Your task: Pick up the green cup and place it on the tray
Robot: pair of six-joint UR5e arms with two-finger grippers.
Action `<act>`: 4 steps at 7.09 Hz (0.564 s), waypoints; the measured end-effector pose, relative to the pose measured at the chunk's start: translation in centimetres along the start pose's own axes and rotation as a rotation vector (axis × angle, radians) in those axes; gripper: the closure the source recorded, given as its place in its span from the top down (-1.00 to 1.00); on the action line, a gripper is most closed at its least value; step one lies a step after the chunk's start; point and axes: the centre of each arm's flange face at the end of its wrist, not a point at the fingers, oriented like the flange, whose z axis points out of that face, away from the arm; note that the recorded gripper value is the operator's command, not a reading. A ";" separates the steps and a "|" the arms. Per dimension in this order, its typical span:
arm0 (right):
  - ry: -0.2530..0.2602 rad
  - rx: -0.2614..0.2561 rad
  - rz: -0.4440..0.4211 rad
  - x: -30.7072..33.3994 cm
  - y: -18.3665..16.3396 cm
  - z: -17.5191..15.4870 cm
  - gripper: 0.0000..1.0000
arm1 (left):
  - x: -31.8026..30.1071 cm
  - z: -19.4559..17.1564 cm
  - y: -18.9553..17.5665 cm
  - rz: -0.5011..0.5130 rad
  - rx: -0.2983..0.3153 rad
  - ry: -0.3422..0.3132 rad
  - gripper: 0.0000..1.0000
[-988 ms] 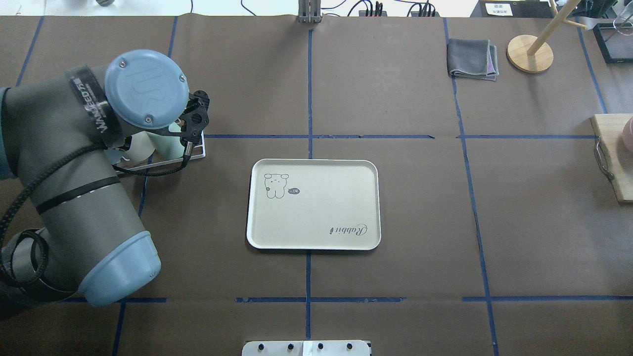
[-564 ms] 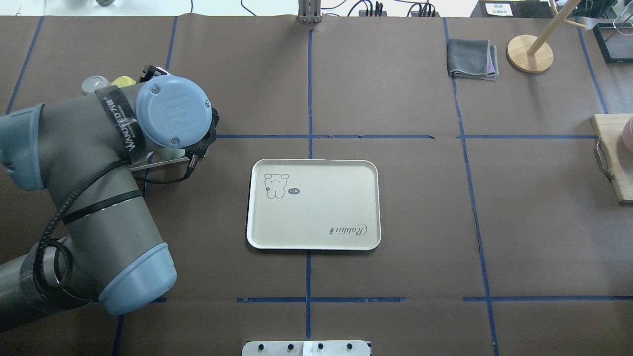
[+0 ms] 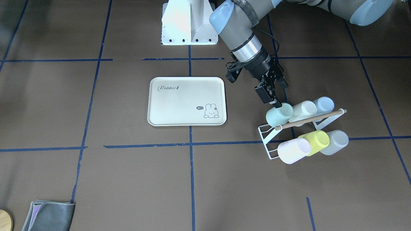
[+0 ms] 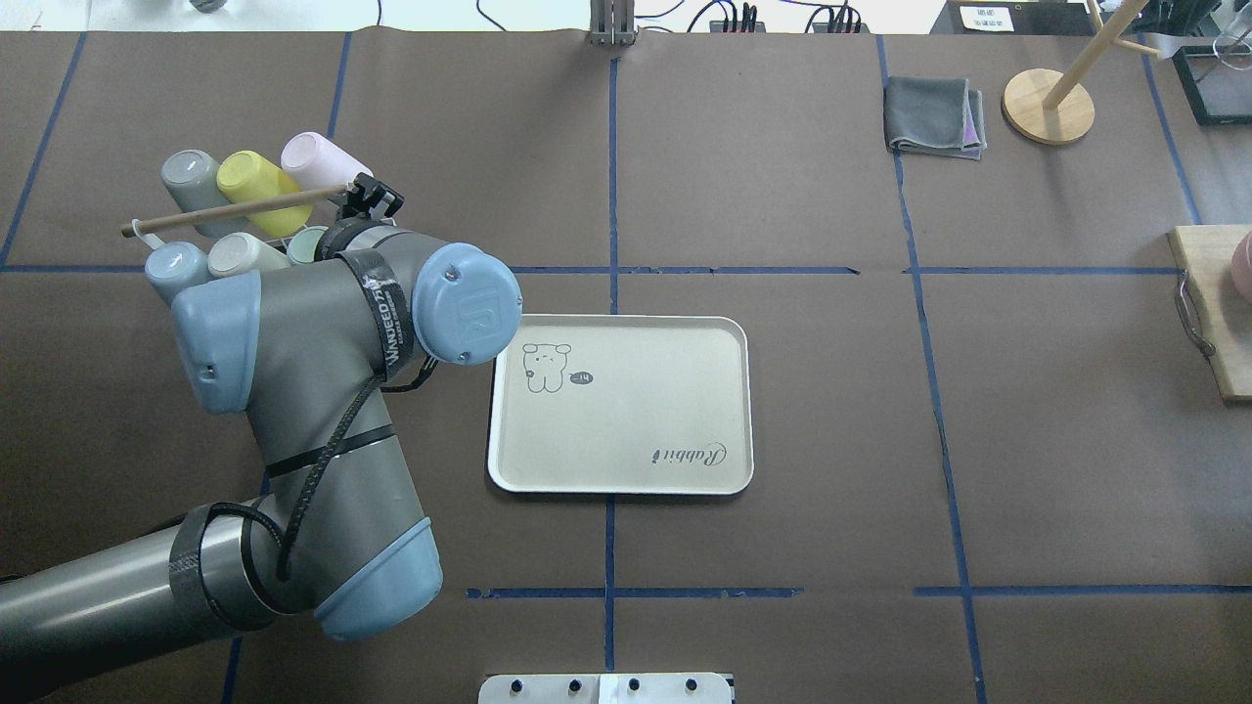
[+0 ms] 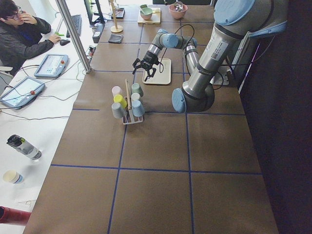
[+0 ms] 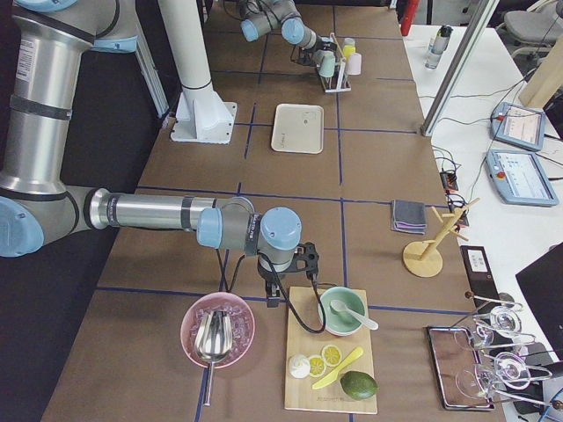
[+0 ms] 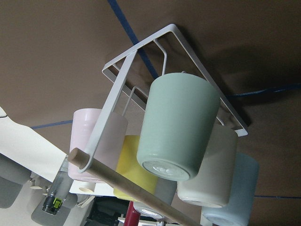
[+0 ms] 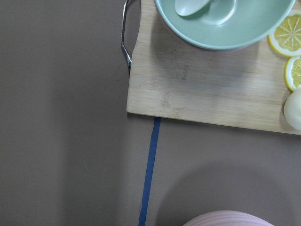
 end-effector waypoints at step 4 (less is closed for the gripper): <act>-0.004 -0.013 0.012 0.6 0.2 0.7 0.99 | 0.6 4.0 -4.7 0.066 -0.077 -0.009 1.00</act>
